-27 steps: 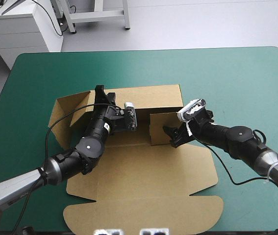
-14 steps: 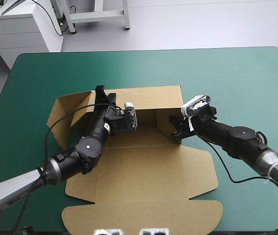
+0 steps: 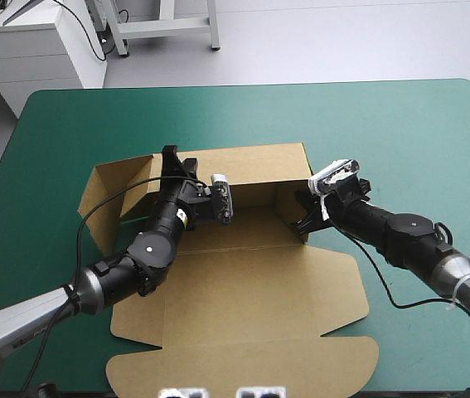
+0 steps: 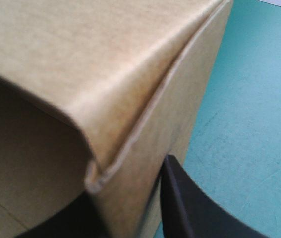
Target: Fold the box
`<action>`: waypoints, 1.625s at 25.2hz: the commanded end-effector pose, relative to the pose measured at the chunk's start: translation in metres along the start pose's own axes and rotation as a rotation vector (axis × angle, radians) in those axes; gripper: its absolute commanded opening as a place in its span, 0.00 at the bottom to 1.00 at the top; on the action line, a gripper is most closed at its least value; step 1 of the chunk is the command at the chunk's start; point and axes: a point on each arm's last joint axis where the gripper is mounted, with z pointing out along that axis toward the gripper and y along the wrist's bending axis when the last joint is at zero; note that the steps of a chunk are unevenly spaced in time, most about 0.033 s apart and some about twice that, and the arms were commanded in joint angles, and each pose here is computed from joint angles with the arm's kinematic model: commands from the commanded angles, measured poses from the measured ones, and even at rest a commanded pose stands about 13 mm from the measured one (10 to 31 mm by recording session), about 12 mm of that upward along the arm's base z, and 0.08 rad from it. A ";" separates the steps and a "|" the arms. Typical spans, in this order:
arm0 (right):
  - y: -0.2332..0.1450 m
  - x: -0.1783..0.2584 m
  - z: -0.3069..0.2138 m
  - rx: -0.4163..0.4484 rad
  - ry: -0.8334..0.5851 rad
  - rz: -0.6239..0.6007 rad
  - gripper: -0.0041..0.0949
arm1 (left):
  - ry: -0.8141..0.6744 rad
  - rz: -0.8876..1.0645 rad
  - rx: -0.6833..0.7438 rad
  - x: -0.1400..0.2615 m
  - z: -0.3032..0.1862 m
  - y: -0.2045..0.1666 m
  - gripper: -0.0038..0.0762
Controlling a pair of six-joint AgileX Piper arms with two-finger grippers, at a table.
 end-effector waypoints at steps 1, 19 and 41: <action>0.009 -0.018 -0.009 -0.069 -0.075 0.007 0.02 | -0.066 -0.019 -0.040 -0.012 -0.012 0.013 0.29; -0.006 -0.016 -0.009 0.086 -0.056 0.100 0.03 | -0.345 0.045 -0.165 -0.097 -0.126 -0.006 0.71; -0.006 -0.016 -0.009 0.091 -0.054 0.096 0.03 | -0.172 -0.687 0.278 -0.027 -0.125 0.160 0.07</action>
